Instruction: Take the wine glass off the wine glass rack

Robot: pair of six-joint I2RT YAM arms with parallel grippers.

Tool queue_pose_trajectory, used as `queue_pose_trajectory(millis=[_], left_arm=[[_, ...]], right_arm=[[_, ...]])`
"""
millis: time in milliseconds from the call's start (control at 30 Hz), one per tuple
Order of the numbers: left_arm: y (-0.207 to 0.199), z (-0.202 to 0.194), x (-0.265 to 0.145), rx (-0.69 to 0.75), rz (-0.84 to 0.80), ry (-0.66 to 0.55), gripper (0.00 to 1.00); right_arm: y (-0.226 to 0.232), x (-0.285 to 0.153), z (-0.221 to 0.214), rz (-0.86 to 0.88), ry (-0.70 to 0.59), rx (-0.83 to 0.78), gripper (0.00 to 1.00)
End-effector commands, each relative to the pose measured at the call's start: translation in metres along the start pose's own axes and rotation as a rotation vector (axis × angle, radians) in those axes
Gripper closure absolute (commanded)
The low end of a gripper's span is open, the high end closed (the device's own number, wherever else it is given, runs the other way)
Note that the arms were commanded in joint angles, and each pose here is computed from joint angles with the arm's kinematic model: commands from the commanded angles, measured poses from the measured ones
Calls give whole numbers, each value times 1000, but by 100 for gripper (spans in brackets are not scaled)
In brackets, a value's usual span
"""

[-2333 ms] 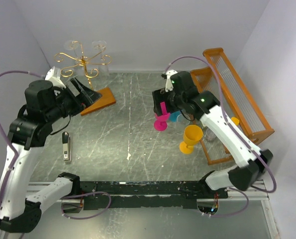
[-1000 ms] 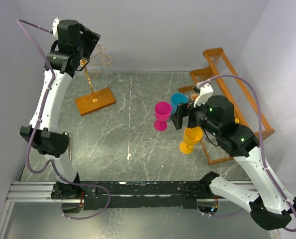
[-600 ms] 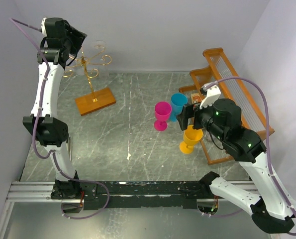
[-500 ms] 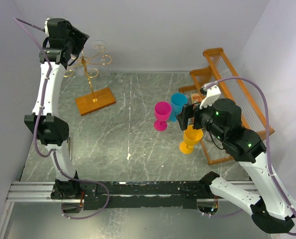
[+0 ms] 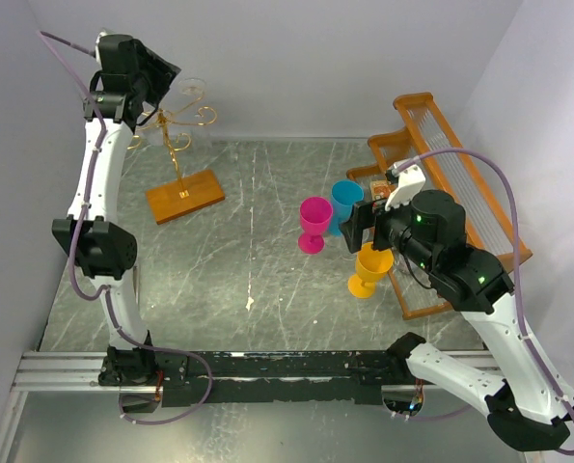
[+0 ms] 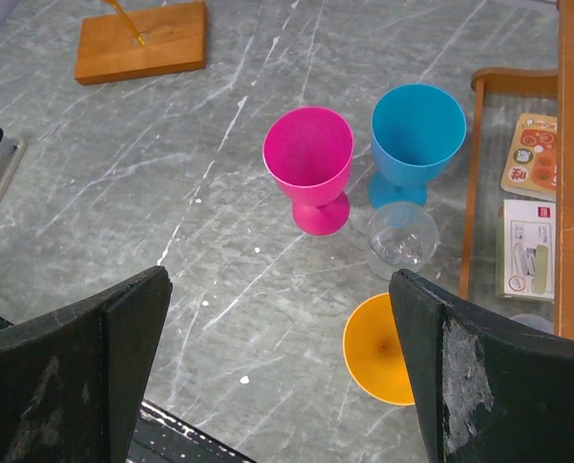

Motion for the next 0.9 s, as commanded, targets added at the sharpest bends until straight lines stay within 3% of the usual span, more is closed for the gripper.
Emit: queue_pose_trajectory(millis=[0, 433, 567, 867], left_arm=[[-26, 0, -18, -6, -47, -39, 34], [-42, -28, -35, -82, 29, -74, 37], [-35, -36, -31, -151, 78, -89, 43], [-29, -43, -8, -179, 133, -102, 44]], right_arm=[[2, 4, 0, 20, -10, 5, 2], [1, -1, -2, 21, -19, 5, 2], [0, -3, -3, 17, -25, 2, 2], [-2, -5, -4, 7, -32, -7, 2]])
Point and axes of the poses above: each gripper's point midway between its finger pads, its own x axis out along the fingers, its own y axis along the line the jaws close on, z = x × y, the point moved 9 cm from there along -x, back along the fingers, and after that the axes turned 5 degrees about x, right-handed, at the moved point
